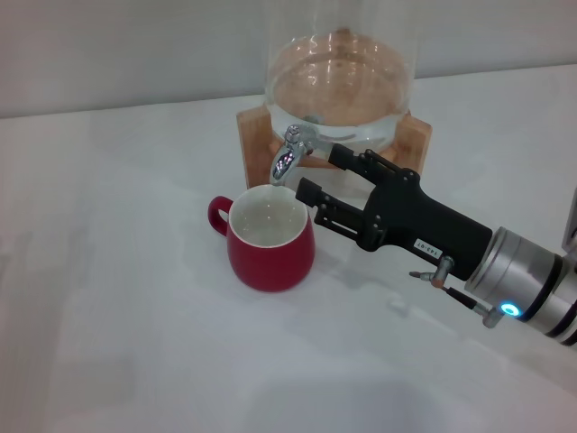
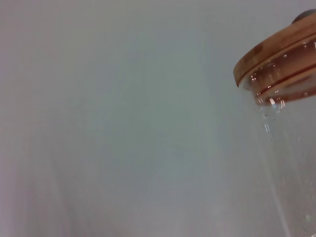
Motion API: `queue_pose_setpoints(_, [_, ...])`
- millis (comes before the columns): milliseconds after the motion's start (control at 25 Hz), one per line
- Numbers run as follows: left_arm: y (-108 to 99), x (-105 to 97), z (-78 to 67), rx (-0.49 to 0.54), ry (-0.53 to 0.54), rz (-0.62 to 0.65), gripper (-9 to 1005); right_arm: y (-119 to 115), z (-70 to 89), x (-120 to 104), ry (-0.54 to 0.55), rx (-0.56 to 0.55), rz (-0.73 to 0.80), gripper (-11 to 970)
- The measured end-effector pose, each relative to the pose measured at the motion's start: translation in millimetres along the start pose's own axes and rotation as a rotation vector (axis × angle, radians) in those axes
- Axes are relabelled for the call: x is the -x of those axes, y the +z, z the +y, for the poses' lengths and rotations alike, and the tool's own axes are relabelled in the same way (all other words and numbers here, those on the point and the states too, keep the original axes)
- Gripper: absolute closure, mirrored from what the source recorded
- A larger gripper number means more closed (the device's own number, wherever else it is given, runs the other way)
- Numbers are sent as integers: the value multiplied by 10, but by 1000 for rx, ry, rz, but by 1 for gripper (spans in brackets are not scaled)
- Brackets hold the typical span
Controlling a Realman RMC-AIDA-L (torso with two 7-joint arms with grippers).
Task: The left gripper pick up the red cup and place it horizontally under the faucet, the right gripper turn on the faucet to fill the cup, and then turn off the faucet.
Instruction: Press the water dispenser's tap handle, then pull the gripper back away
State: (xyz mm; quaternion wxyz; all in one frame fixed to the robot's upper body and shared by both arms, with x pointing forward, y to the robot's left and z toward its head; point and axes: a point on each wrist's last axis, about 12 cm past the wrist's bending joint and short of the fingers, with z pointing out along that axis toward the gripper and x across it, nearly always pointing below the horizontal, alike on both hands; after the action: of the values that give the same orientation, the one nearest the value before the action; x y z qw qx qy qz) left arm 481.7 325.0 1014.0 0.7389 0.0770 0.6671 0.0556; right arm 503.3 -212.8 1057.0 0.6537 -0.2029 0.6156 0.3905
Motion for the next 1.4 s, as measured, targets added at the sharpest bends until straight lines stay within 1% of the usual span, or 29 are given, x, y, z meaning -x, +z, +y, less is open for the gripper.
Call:
queue_pose_setpoints(920, [8,-3,-3,-1,0,4,118,12,-27,27,-7,-5,-8,167])
queue_pose_setpoints(1400, [14,-9,-5,-2,0,10,119,-87,21,27,4,2,-39,168])
